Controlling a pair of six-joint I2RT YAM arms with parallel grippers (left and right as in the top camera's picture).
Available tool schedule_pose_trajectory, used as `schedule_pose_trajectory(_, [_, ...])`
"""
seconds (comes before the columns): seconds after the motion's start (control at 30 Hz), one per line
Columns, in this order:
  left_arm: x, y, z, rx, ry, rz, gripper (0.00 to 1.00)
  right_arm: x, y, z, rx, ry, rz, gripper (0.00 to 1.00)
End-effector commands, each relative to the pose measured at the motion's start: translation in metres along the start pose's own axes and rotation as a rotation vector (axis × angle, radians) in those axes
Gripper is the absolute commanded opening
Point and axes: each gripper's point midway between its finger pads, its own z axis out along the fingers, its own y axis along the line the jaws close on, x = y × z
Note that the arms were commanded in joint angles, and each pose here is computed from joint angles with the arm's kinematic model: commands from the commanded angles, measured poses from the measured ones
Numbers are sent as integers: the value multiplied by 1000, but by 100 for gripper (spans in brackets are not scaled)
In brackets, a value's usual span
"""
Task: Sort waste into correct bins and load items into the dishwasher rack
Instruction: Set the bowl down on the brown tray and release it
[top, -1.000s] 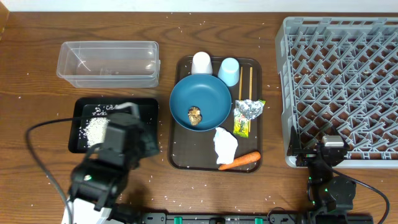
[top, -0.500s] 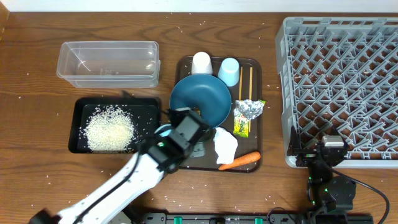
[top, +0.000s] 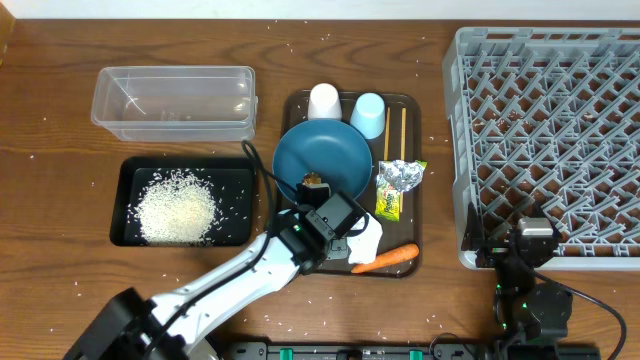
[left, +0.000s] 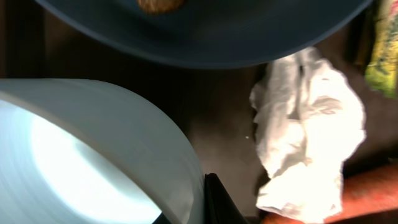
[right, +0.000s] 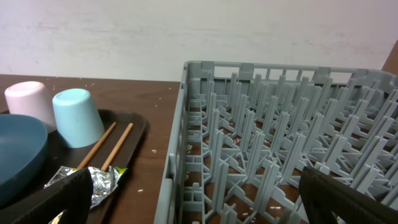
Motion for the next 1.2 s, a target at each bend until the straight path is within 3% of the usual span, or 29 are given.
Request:
schedule_pose_trajectory(0.0, [1,3,5,-23,3,-16,8,0,1,0,-2,0,-8,99])
schedule_pose_trajectory(0.07, [1,3,5,-22,4,-15,60,0,1,0,-2,-1,-8,99])
schedule_pose_trajectory(0.1, [1,2,5,-20,5,-15,72,0,1,0,-2,0,-8,99])
schedule_pose_trajectory(0.33, [-6,-13,-12,56,-13,45,75,0,1,0,-2,0,-8,99])
schedule_pose_trajectory(0.73, [-38,-35,-80,214,-198,172,76,0,1,0,-2,0,-8,99])
schedule_pose_trajectory(0.97, [-30,-62,-99,323,6,396,72,0,1,0,-2,0,-8,99])
schedule_pose_trajectory(1.17, [-54,-68,-89,206,85,491,72,0,1,0,-2,-1,-8,99])
